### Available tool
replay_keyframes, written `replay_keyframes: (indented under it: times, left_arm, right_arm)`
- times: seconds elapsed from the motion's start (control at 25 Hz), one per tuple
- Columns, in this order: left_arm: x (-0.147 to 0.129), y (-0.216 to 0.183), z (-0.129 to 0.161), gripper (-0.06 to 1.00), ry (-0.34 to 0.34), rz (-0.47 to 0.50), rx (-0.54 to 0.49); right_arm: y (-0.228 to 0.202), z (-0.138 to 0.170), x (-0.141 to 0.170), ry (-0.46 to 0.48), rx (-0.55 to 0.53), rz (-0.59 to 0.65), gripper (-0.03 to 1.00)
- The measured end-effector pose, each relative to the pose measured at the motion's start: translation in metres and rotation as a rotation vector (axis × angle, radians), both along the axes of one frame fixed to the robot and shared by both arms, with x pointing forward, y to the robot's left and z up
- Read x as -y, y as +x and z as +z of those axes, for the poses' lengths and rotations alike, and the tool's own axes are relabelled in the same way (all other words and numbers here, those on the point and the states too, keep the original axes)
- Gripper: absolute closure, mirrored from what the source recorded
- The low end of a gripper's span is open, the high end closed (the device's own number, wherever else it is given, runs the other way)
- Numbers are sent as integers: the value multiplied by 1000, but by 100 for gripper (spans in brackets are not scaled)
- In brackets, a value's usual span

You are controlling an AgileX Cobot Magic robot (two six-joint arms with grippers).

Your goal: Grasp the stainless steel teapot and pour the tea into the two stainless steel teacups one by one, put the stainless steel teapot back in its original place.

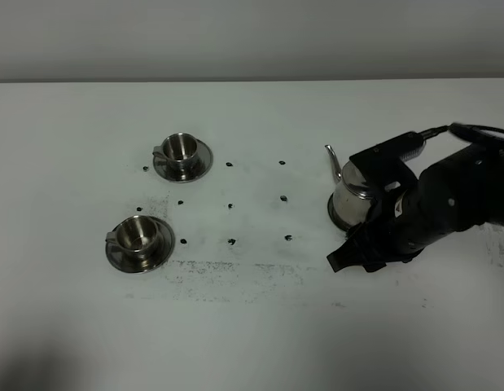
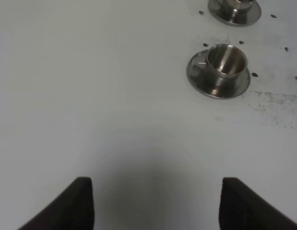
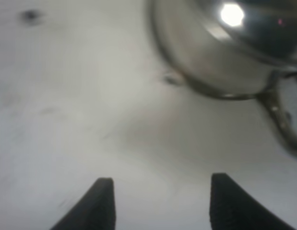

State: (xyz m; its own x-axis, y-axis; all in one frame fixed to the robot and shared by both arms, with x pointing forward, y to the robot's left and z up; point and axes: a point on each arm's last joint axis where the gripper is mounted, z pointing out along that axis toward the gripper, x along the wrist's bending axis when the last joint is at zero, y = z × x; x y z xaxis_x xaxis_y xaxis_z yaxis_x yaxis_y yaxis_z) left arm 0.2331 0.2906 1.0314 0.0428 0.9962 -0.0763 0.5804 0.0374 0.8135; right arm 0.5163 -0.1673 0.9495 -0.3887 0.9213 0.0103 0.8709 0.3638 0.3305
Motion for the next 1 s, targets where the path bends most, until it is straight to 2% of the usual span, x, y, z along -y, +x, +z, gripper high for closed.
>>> replay_keyframes:
  times: [0.16,0.32,0.56,1.0]
  left_arm:
    - [0,0,0,40,0,0,0]
    - [0,0,0,40,0,0,0]
    - [0,0,0,40,0,0,0]
    - [0,0,0,40,0,0,0]
  right_arm:
    - [3,34,2,1,-22,78,53]
    - [20,49,19,-4,13,66,52]
    - [45,39,37,-30,3,59,48]
    - [81,17,36,-66,-95,88,48]
